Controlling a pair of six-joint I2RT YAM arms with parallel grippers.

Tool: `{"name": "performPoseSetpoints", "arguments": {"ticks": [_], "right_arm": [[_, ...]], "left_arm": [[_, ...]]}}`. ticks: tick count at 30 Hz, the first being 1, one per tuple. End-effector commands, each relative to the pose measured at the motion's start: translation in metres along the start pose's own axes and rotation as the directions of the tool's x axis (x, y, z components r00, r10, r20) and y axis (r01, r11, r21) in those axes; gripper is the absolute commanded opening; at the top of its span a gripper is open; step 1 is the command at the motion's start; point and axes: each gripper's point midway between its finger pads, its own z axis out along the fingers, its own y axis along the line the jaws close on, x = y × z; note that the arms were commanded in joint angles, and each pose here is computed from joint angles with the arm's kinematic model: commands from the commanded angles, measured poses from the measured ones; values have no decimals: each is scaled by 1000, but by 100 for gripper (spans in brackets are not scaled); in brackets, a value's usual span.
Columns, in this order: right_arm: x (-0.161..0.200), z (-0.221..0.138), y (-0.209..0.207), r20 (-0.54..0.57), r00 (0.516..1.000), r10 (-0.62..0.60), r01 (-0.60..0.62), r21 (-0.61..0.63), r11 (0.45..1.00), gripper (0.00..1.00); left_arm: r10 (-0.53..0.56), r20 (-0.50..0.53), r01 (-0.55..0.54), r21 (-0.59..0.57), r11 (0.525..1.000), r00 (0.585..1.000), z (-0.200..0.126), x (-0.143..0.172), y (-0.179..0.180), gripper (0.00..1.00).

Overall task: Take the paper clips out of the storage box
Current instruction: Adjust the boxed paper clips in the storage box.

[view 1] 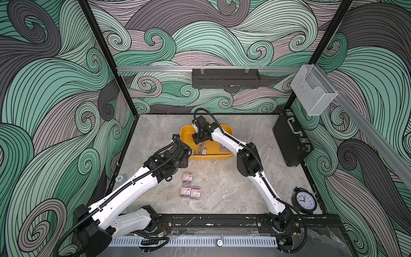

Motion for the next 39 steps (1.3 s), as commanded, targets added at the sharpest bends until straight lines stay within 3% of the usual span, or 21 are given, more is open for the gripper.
{"name": "performPoseSetpoints", "arguments": {"ticks": [1,10,21,31,39], "right_arm": [[-15,-1,5,45,992,121,-119,-44,992,60],[-5,-6,0,14,996,87,-87,-4,996,70],[16,-14,-6,-40,998,50,-48,40,998,75],[18,-27,17,-34,997,76,-78,-61,995,75],[15,-30,35,-35,993,111,-115,-152,982,67]], "left_arm": [[0,-8,-1,-34,999,1000,-3,4,11,70],[-6,7,6,-23,1000,1000,-8,6,14,70],[-7,-8,7,-1,1000,1000,-9,6,10,70],[-2,-15,2,9,1000,1000,-8,4,6,70],[3,-23,-3,9,1000,1000,-8,5,5,70]]}}
